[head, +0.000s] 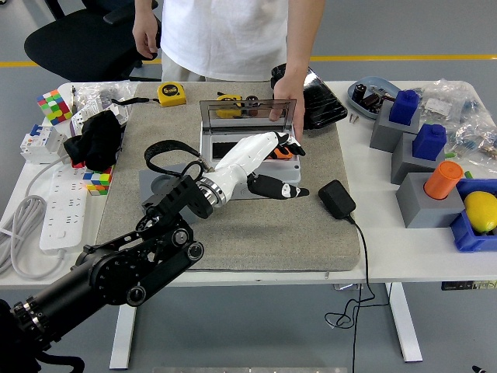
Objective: Fetch the battery,place it into the box,close the lid of the box
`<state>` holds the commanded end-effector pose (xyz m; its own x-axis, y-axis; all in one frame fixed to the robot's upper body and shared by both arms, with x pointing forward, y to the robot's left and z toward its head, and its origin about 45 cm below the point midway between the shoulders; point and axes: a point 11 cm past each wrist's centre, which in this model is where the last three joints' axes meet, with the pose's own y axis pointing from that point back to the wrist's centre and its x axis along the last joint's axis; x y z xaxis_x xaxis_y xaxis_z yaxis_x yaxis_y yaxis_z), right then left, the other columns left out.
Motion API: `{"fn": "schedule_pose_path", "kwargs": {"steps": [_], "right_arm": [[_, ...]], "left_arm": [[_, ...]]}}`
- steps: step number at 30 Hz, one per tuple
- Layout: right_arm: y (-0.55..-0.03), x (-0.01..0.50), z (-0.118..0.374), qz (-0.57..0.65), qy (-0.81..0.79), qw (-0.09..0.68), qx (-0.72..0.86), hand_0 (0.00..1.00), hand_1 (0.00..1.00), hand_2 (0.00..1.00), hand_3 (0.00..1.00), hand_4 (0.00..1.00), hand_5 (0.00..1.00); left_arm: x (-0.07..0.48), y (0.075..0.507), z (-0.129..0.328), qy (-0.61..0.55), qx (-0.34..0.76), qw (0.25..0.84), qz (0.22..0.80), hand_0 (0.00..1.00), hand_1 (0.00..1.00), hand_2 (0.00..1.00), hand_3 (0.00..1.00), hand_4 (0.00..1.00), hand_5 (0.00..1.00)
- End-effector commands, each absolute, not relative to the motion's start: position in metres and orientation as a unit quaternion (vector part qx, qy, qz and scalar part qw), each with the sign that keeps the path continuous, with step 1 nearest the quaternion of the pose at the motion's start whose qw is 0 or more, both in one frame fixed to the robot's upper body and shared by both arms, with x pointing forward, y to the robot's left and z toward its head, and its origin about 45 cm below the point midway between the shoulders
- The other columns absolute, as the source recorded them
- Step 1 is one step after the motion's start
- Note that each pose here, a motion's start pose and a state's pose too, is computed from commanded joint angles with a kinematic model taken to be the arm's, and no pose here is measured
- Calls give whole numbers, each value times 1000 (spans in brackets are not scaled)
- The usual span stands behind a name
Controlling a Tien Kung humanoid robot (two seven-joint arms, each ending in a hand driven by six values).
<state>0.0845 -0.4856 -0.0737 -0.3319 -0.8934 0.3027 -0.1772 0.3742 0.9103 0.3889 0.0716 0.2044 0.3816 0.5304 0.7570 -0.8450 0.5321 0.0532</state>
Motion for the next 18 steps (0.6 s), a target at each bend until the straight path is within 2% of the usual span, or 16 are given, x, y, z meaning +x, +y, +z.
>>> {"fn": "schedule_pose_path", "kwargs": {"steps": [18], "right_arm": [[-484,84,-75,-412,-704,436,380,567,625,653,554,952,488]], "left_arm": [[386,63,220,-348,189,811,431,504,644,657,631,998,315]]}}
